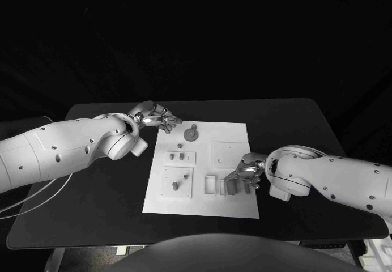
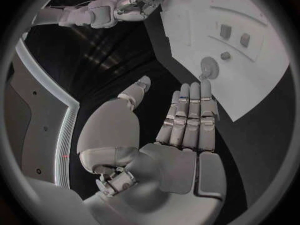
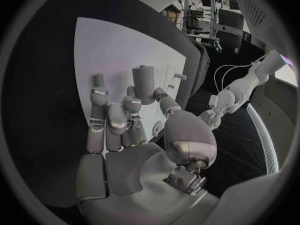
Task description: Assemble the parts on the task board
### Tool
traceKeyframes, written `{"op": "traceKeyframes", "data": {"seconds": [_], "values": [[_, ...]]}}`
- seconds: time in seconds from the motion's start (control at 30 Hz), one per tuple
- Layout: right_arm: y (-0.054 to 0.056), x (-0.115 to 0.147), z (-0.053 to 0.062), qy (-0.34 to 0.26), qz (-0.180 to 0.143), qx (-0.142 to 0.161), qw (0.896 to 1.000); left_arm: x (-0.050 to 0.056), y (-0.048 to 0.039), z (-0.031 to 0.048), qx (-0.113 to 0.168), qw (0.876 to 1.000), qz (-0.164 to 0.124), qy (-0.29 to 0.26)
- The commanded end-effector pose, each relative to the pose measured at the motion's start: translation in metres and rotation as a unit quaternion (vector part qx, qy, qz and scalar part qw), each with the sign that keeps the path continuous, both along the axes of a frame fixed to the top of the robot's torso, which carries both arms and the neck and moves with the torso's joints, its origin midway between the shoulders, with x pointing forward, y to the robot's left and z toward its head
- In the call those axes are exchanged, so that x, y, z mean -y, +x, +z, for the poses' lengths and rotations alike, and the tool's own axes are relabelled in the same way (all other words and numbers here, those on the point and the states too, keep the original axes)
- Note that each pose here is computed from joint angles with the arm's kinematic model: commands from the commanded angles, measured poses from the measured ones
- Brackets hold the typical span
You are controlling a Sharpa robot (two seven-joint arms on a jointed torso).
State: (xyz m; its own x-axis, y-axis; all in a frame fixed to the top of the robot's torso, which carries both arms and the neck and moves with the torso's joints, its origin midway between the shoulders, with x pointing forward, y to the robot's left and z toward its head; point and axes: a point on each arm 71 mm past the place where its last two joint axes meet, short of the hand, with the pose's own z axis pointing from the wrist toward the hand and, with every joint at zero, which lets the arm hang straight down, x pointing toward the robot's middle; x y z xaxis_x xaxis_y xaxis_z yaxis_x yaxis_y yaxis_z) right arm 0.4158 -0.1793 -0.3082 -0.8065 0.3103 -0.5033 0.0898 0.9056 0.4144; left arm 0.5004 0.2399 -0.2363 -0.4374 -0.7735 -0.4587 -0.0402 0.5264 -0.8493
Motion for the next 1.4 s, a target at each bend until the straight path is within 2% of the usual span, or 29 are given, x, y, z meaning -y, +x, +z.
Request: {"op": "traceKeyframes", "data": {"seconds": [0.03,0.33,0.83,1.1,1.2,1.4], "values": [[0.000,-0.003,0.002,0.023,-0.026,-0.014,0.999,0.002,0.0001,0.0003,-0.002,1.000,-0.009,0.000],[0.005,-0.023,0.004,0.062,-0.054,-0.057,0.995,0.004,0.0007,0.0000,-0.003,1.000,-0.010,0.001],[0.013,-0.041,0.000,0.050,-0.039,-0.056,0.996,0.007,0.0014,0.0008,-0.004,1.000,-0.013,0.000],[0.009,-0.041,-0.007,0.038,-0.027,-0.064,0.997,0.007,0.0015,0.0009,-0.004,1.000,-0.012,0.001],[0.008,-0.041,-0.009,0.042,-0.036,-0.076,0.996,0.007,0.0013,0.0008,-0.005,1.000,-0.013,0.001],[0.007,-0.045,-0.011,0.038,-0.029,-0.072,0.996,0.008,0.0009,0.0007,-0.006,1.000,-0.015,0.000]]}}
